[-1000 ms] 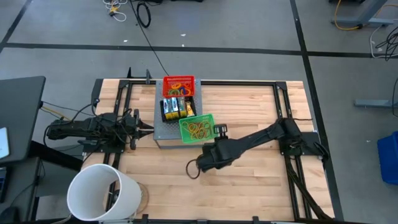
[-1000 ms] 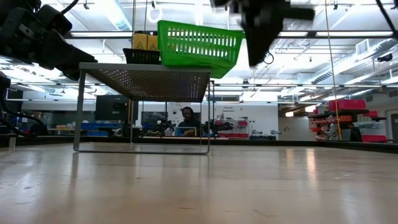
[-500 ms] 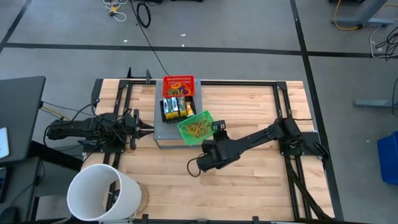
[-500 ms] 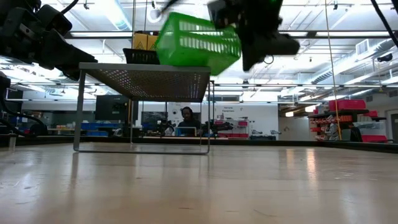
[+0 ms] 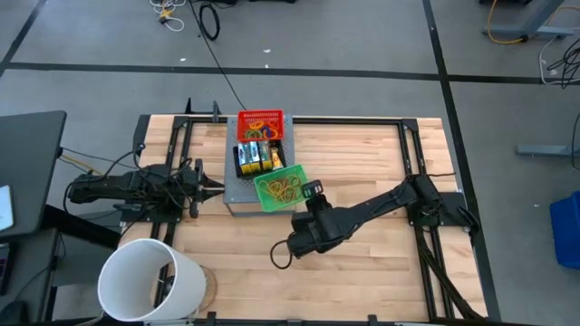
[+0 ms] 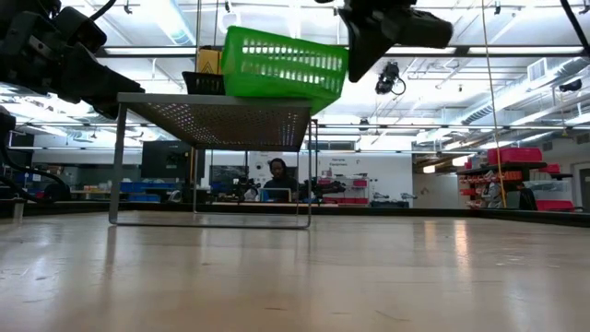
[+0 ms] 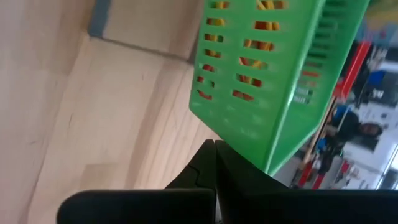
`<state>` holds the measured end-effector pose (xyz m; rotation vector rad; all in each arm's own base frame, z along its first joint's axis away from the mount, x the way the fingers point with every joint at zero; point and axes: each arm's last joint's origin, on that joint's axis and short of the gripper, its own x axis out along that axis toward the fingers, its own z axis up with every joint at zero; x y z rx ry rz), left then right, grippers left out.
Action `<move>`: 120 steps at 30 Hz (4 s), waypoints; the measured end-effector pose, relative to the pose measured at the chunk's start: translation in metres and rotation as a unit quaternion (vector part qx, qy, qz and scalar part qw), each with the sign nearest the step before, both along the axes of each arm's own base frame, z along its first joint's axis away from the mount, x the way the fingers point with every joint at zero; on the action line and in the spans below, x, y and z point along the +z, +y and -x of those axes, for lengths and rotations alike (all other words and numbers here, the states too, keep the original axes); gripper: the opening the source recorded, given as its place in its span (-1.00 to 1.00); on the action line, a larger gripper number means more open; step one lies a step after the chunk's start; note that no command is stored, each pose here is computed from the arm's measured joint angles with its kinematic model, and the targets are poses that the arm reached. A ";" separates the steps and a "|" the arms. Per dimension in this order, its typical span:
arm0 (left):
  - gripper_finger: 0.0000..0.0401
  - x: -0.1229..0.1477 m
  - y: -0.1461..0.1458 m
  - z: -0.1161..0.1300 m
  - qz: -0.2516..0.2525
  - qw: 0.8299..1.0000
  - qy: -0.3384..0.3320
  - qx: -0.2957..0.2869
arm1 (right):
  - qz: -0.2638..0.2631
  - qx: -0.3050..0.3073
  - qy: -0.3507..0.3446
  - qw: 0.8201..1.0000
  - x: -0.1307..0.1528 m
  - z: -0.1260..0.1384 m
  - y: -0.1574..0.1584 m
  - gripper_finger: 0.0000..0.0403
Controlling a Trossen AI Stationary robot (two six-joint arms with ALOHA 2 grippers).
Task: Pick & Place Office Desk Supplies
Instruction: Put the green basket with the rubber bands on the shelf
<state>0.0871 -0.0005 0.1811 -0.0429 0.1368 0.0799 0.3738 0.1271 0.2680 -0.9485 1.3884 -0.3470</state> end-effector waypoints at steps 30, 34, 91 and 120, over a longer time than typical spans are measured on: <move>-0.58 0.000 0.000 0.000 0.001 1.000 0.002 0.000 | -0.017 0.105 -0.026 0.994 0.001 -0.026 0.005 -1.00; -0.58 0.000 0.000 0.000 0.001 1.000 0.001 0.000 | -0.017 0.111 -0.015 0.994 0.000 -0.018 0.017 -1.00; -0.58 0.001 0.000 0.000 0.000 1.000 -0.002 0.004 | -0.033 0.290 -0.144 0.945 -0.017 -0.102 0.000 -1.00; -0.58 0.001 0.000 0.000 0.000 1.000 -0.001 0.004 | -0.037 0.277 -0.152 0.948 -0.016 -0.106 -0.015 -1.00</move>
